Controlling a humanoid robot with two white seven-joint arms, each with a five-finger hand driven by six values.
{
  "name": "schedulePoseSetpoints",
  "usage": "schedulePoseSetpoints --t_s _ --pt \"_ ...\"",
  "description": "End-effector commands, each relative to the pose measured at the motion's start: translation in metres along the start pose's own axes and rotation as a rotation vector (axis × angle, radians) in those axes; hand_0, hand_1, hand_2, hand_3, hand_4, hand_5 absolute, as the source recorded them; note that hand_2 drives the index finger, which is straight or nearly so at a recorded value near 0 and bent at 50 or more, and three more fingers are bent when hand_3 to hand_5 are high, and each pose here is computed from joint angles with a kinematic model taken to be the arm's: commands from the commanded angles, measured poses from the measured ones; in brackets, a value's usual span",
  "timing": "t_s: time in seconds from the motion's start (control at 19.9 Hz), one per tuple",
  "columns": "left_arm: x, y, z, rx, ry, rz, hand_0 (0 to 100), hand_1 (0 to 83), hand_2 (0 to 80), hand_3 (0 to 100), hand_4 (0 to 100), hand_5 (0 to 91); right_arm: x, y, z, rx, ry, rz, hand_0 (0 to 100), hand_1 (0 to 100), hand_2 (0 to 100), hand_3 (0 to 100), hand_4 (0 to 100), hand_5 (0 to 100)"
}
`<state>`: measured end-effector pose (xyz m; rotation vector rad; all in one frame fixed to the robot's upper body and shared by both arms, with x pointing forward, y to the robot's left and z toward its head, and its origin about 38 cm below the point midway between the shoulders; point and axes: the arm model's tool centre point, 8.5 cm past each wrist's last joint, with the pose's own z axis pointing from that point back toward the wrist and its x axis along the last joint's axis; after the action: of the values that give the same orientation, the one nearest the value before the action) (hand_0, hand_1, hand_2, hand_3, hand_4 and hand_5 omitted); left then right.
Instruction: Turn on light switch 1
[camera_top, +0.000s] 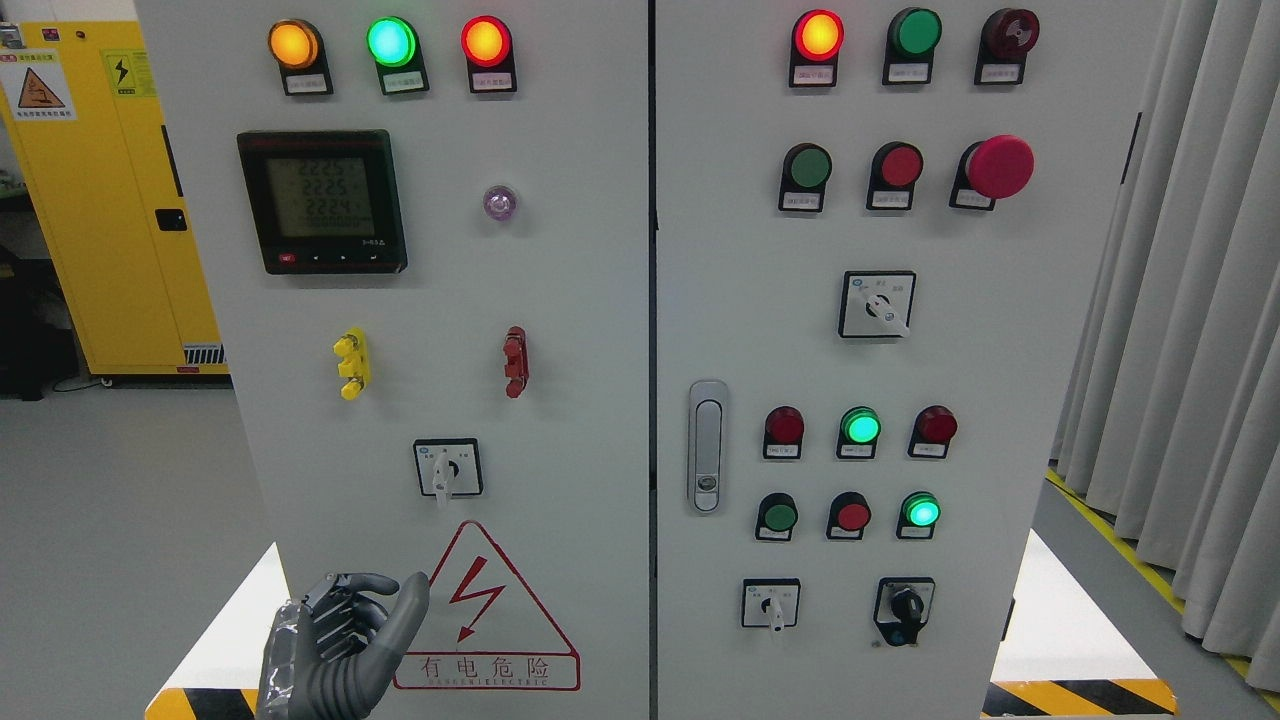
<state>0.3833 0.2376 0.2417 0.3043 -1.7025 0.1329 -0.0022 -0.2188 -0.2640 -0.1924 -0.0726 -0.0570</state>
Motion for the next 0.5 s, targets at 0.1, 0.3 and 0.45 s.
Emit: schedulePoseSetpoints --t_s 0.1,0.3,0.45 --pt "0.0137 -0.026 0.0014 -0.015 -0.012 0.028 26 67.3 57.8 87 88 82.0 0.0 0.0001 0.0 0.001 0.0 0.0 0 50 4 0 0 0" --pt "0.0184 -0.0298 -0.0024 -0.007 0.016 0.011 32 67.1 58.1 88 88 82.1 0.0 0.0001 0.0 0.001 0.0 0.0 0 50 4 0 0 0" --pt "0.02 -0.0292 -0.0034 0.011 0.015 0.002 33 67.2 58.1 88 88 82.1 0.0 0.0001 0.0 0.001 0.0 0.0 0 50 4 0 0 0"
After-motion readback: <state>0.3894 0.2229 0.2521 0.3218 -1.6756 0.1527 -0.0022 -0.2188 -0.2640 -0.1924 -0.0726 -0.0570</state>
